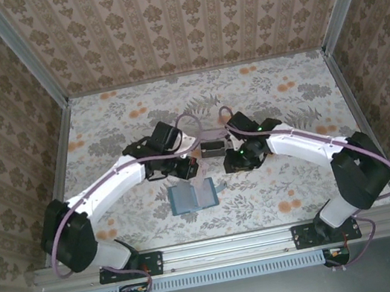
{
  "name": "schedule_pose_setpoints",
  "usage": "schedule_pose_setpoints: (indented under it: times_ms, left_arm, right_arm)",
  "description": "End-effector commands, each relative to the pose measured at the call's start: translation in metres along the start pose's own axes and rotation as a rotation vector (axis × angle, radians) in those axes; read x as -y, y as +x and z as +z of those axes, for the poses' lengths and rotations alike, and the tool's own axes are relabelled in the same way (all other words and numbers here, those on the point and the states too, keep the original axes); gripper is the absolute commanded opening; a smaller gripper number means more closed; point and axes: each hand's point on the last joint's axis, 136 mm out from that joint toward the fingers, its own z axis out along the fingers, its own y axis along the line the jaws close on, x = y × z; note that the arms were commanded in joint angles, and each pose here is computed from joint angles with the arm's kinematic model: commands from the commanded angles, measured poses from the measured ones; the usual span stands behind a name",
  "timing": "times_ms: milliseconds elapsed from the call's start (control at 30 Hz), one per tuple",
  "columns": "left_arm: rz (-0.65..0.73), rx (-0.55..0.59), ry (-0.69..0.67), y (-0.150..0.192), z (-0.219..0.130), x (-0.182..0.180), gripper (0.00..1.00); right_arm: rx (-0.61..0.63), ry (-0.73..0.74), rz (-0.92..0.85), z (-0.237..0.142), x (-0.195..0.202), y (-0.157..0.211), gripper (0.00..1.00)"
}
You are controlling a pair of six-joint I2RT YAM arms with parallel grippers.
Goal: Take the credit cards out of the card holder
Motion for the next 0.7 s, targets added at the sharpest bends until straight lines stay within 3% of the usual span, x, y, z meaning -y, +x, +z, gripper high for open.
schedule_pose_setpoints:
  times_ms: [0,400,667]
  left_arm:
    - [0.247,-0.09,0.007,0.004,-0.012,0.004,0.0]
    - [0.777,-0.23,-0.081,-0.045,-0.024,-0.009,0.0]
    - [1.003,-0.275,-0.099,-0.091,-0.015,-0.017,0.0]
  right_arm:
    - [-0.003,0.072,-0.002,-0.015,0.026,0.009,0.27]
    - [0.079,0.127,0.045,-0.055,0.069,0.005,0.27]
    - [0.101,0.141,0.077,-0.066,0.083,0.009,0.27]
